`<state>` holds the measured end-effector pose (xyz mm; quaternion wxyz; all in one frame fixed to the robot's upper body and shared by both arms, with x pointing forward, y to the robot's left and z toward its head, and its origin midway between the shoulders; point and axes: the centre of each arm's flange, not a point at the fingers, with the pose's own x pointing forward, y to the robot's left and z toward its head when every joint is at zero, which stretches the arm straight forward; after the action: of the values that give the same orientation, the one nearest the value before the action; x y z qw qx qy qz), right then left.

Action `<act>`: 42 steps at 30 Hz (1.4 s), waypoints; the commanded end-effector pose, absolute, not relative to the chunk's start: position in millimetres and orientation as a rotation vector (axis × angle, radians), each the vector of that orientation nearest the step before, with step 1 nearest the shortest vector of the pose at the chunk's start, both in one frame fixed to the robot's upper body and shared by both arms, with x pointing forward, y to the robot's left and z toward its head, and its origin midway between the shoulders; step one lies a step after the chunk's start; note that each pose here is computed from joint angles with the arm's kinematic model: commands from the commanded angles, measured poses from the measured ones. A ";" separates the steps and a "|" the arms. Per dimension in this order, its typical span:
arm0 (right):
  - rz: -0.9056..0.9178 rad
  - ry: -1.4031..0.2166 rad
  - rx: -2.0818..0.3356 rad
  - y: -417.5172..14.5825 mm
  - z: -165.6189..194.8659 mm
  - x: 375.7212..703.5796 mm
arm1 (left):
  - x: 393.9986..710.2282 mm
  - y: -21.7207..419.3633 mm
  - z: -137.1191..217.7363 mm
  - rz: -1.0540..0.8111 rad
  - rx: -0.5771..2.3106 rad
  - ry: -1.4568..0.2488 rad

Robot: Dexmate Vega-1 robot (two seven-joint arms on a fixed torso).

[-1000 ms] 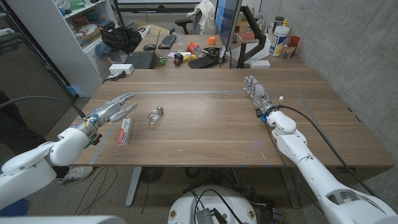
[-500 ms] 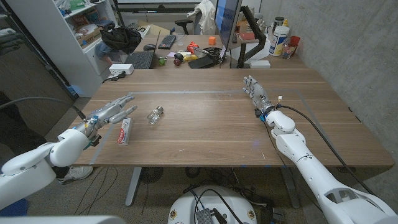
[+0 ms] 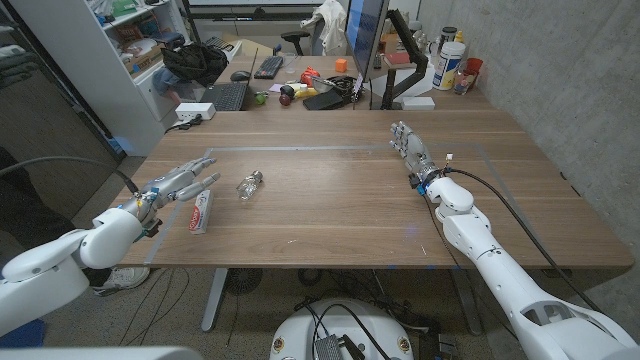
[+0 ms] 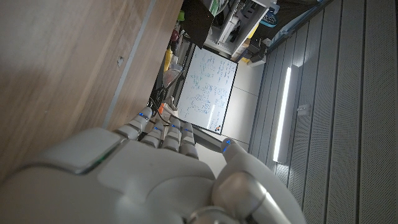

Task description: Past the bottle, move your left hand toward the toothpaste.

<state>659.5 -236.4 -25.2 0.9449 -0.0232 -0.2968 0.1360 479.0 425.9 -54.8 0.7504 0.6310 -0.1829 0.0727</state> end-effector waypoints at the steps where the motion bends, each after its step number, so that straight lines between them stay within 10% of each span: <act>1: 0.278 -0.603 -0.051 -235.2 -25.5 659.8 | 480.9 426.9 -59.1 0.148 1.395 -0.378; 42: 0.291 -0.601 -0.063 -225.4 -22.3 661.0 | 482.1 429.4 -69.6 0.110 1.416 -0.333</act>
<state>660.8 -228.9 -25.3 0.9449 -0.0286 -0.2943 0.1401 481.9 428.4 -67.7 0.7453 0.6456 -0.1574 0.0537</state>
